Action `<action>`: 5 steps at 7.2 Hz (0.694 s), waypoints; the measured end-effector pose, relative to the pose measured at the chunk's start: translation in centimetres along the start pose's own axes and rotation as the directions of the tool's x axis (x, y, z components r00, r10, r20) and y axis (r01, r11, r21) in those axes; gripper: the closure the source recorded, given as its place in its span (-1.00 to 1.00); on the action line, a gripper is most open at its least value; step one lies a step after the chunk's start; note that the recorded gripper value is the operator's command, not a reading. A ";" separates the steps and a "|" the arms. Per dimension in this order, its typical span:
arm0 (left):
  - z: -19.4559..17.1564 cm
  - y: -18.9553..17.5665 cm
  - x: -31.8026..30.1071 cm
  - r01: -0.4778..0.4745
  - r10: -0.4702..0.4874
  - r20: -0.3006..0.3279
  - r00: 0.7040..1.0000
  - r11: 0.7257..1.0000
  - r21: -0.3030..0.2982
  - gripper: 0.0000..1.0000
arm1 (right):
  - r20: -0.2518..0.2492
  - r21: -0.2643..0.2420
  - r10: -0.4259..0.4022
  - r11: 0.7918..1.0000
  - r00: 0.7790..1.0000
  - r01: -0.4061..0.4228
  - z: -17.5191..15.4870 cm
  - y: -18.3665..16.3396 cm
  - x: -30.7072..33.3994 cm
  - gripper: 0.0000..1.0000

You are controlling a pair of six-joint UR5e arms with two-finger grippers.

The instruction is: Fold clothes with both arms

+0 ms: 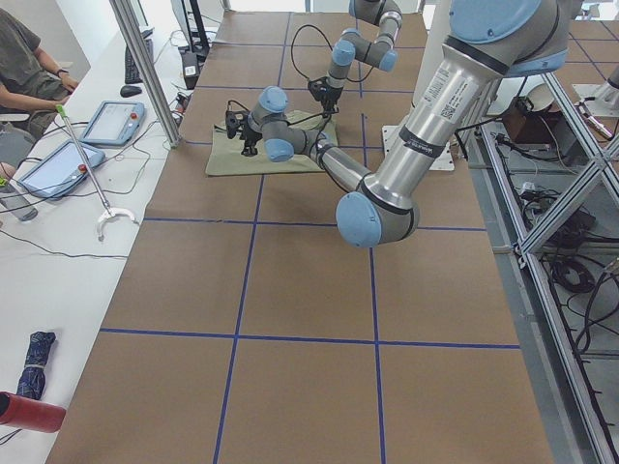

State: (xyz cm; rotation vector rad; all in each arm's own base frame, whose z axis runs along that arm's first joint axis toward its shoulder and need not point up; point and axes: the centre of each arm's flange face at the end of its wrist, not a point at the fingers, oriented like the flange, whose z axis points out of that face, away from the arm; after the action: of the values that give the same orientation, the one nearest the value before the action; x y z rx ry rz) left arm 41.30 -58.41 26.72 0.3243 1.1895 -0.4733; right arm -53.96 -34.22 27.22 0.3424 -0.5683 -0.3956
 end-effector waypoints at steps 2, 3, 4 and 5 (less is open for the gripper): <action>-0.3 0.0 0.3 0.005 -0.005 -0.007 1.000 1.000 0.001 -0.22 | -0.027 -0.019 0.081 0.997 0.996 -0.081 1.2 3.4 1.7 1.00; -0.4 0.1 0.4 0.007 -0.007 -0.009 1.000 1.000 0.001 -0.23 | -0.031 -0.018 0.129 0.991 0.991 -0.130 1.4 4.7 1.0 1.00; -0.4 0.1 0.4 0.009 -0.009 -0.009 1.000 1.000 0.002 -0.23 | -0.034 -0.012 0.161 0.987 0.986 -0.162 1.4 5.4 0.5 0.85; -0.4 0.1 0.4 0.010 -0.010 -0.010 1.000 1.000 0.002 -0.23 | -0.033 -0.009 0.175 0.985 0.984 -0.175 1.3 5.8 0.2 0.17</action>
State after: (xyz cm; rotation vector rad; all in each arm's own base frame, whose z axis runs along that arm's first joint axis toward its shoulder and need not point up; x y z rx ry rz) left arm 41.10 -58.21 26.19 0.3227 1.2005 -0.4818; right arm -53.02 -29.54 30.78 0.2848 -0.5596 -0.2237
